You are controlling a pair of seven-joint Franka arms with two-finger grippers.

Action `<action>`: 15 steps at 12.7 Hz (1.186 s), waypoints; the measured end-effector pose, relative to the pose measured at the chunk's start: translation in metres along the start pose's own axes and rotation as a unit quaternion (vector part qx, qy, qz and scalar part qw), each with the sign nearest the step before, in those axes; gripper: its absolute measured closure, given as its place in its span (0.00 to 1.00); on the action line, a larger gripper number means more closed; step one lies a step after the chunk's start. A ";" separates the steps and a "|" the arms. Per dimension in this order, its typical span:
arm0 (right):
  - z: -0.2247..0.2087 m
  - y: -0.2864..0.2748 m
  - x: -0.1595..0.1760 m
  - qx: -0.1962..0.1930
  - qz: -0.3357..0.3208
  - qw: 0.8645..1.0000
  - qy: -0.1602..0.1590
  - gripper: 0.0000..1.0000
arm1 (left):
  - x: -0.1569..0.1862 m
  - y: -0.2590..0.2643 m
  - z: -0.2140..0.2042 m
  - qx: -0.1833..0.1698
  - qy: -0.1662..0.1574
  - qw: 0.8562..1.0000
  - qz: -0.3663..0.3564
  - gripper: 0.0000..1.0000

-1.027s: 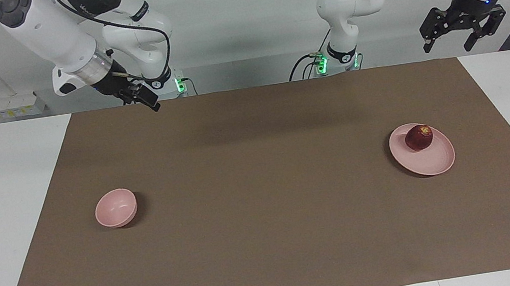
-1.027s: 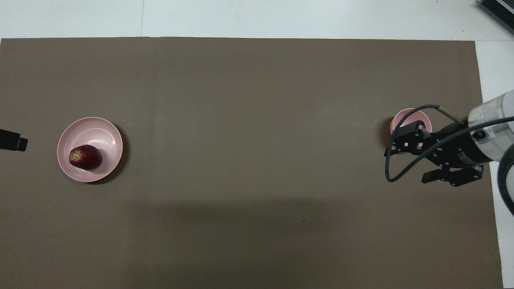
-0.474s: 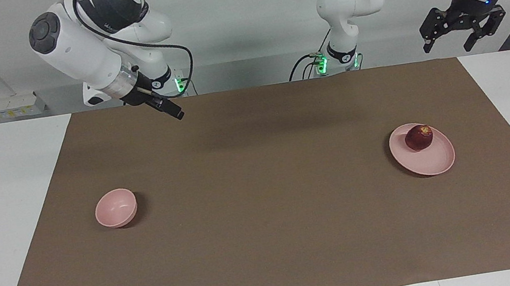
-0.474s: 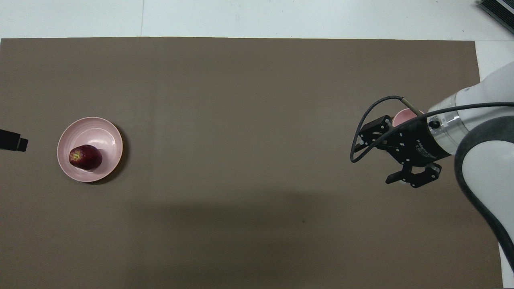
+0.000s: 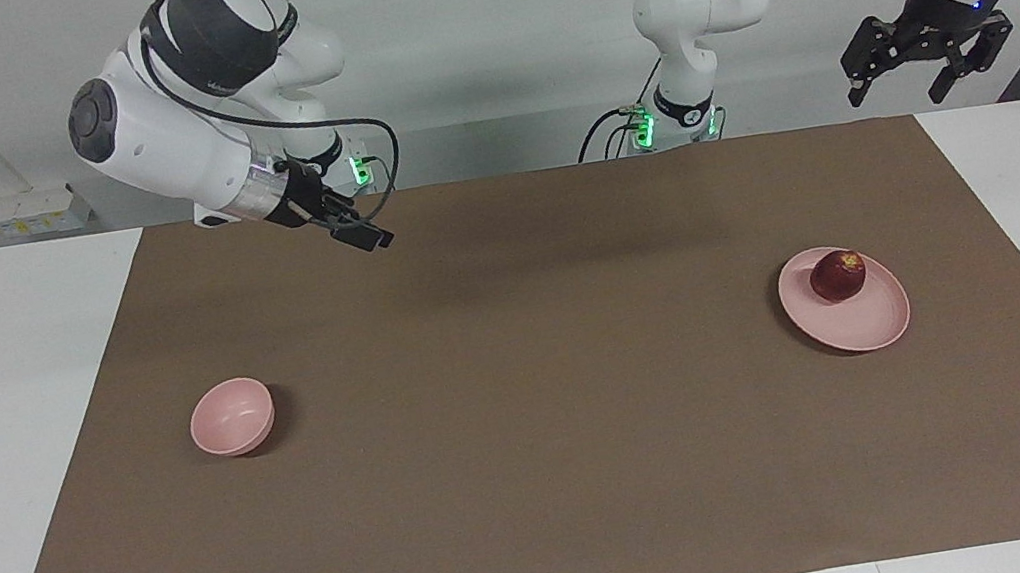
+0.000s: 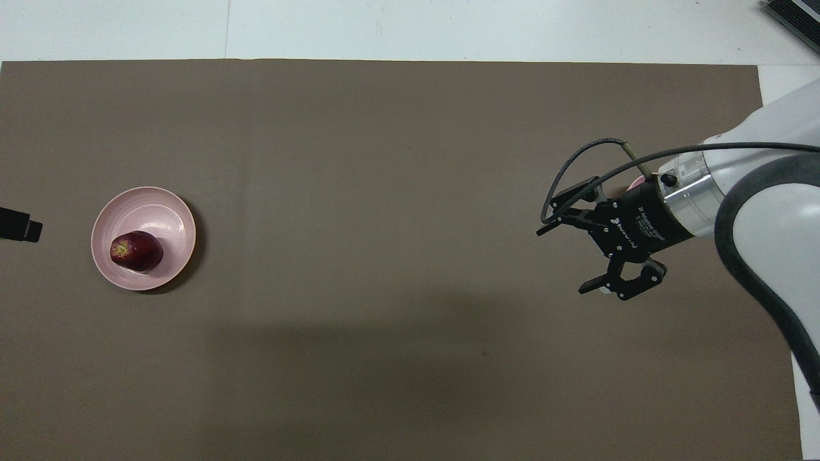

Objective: Move apple from plate to bowl
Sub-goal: 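Move the right gripper over the table toward the center, then lower the left gripper onto the red apple on the plate and grasp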

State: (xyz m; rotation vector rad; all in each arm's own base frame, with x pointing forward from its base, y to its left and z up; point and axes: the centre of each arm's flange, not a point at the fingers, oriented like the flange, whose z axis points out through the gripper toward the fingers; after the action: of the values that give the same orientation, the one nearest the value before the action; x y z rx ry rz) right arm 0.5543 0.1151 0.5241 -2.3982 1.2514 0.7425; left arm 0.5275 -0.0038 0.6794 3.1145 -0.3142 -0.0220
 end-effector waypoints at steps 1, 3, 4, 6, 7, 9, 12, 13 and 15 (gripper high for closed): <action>0.006 -0.004 0.005 0.004 0.008 1.000 -0.012 0.00 | 0.000 0.000 0.000 0.000 0.001 1.000 0.000 0.00; 0.017 -0.014 0.012 0.018 0.025 0.999 -0.041 0.00 | 0.000 -0.002 0.000 0.000 0.002 1.000 -0.002 0.00; 0.021 -0.018 0.014 0.024 0.033 0.998 -0.048 0.00 | 0.000 -0.003 0.000 0.000 0.003 1.000 -0.003 0.00; 0.032 -0.029 0.008 0.038 0.054 0.996 -0.060 0.00 | -0.002 -0.005 0.002 0.000 0.003 1.000 -0.001 0.00; 0.039 -0.036 0.001 0.043 0.062 0.995 -0.060 0.00 | -0.003 -0.006 0.003 0.000 0.002 1.000 0.000 0.00; 0.054 -0.045 -0.011 0.053 0.076 0.993 -0.077 0.00 | -0.003 -0.006 0.005 -0.001 0.002 1.000 0.000 0.00; 0.077 -0.056 -0.007 0.083 0.104 0.985 -0.113 0.00 | 0.004 -0.016 0.038 -0.001 0.002 1.000 -0.003 0.00; 0.084 -0.061 -0.009 0.091 0.115 0.982 -0.122 0.00 | 0.007 -0.024 0.057 -0.001 0.001 1.000 -0.008 0.00; 0.094 -0.070 -0.019 0.103 0.130 0.978 -0.126 0.00 | 0.010 -0.049 0.101 0.000 0.008 1.000 -0.014 0.00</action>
State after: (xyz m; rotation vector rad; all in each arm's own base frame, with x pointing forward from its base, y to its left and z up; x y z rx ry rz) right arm 0.5757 0.2150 0.4631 -1.9297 1.4682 0.9091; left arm 0.5458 0.0408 0.5779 3.1182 -0.2695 0.0032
